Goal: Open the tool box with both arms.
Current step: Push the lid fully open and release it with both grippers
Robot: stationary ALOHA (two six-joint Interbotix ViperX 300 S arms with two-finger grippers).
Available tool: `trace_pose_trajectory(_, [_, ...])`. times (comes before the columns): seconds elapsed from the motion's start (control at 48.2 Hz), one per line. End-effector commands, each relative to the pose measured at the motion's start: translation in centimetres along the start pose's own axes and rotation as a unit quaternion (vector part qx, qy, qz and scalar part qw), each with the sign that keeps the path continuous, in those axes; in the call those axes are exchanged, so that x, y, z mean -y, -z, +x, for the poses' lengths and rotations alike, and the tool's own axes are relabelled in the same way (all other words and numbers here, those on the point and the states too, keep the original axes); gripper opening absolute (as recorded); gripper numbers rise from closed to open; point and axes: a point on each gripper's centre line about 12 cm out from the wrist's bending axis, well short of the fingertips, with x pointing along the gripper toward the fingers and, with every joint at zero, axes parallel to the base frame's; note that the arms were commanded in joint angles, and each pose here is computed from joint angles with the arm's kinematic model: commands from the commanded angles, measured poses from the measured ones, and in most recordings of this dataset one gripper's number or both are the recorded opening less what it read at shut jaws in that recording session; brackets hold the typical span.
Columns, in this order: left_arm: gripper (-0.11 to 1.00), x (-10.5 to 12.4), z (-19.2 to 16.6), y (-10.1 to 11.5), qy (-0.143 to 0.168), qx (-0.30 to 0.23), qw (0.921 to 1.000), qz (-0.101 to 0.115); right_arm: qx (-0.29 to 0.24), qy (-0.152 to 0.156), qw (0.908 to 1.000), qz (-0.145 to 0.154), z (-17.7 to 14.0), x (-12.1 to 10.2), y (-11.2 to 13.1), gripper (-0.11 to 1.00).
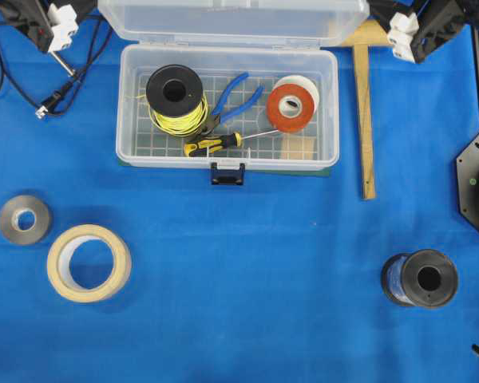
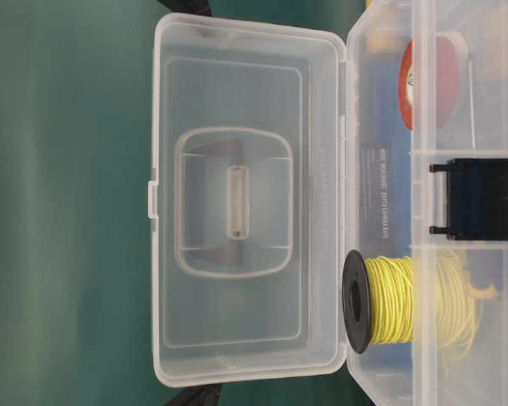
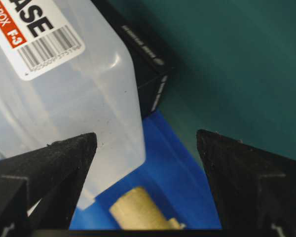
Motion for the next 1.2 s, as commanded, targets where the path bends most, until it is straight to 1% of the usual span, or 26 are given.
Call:
trace_pose_trajectory(0.0, [0.91, -0.1, 0.5, -2.7, -0.002, 0.04, 0.9992, 0.0, 0.049, -0.003, 0.9988, 0.0, 0.1, -0.2, -3.0, 0.85])
trace_pose_trajectory(0.166, [0.91, -1.1, 1.4, -2.3, -0.016, 0.028, 0.9995, -0.006, 0.042, 0.013, 0.999, 0.005, 1.3, 0.8, -3.1, 0.85])
trace_pose_trajectory(0.291, [0.91, -2.0, 2.2, -1.7, -0.027, 0.014, 0.9995, -0.01, 0.031, 0.023, 0.9993, 0.004, 2.4, 1.5, -3.1, 0.85])
trace_pose_trajectory(0.436, [0.91, -2.5, 2.8, -1.0, -0.034, 0.002, 0.9993, -0.014, 0.023, 0.032, 0.9992, 0.004, 3.5, 2.2, -3.2, 0.85])
trace_pose_trajectory(0.602, [0.91, -3.4, 3.3, -0.3, -0.047, -0.006, 0.9987, -0.019, 0.01, 0.044, 0.9989, 0.008, 4.7, 3.1, -3.0, 0.85])
trace_pose_trajectory(0.727, [0.91, -3.7, 3.7, 0.1, -0.051, -0.01, 0.9984, -0.022, 0.002, 0.049, 0.9988, 0.01, 5.3, 3.5, -2.8, 0.85])
trace_pose_trajectory(0.955, [0.91, -3.8, 3.6, 0.3, -0.052, -0.012, 0.9983, -0.021, 0.0, 0.051, 0.9986, 0.013, 5.1, 3.6, -2.6, 0.85])
trace_pose_trajectory(1.183, [0.91, -4.1, 2.2, 1.4, -0.06, -0.023, 0.9976, -0.026, -0.017, 0.075, 0.9968, 0.022, 2.7, 4.9, -1.4, 0.85])
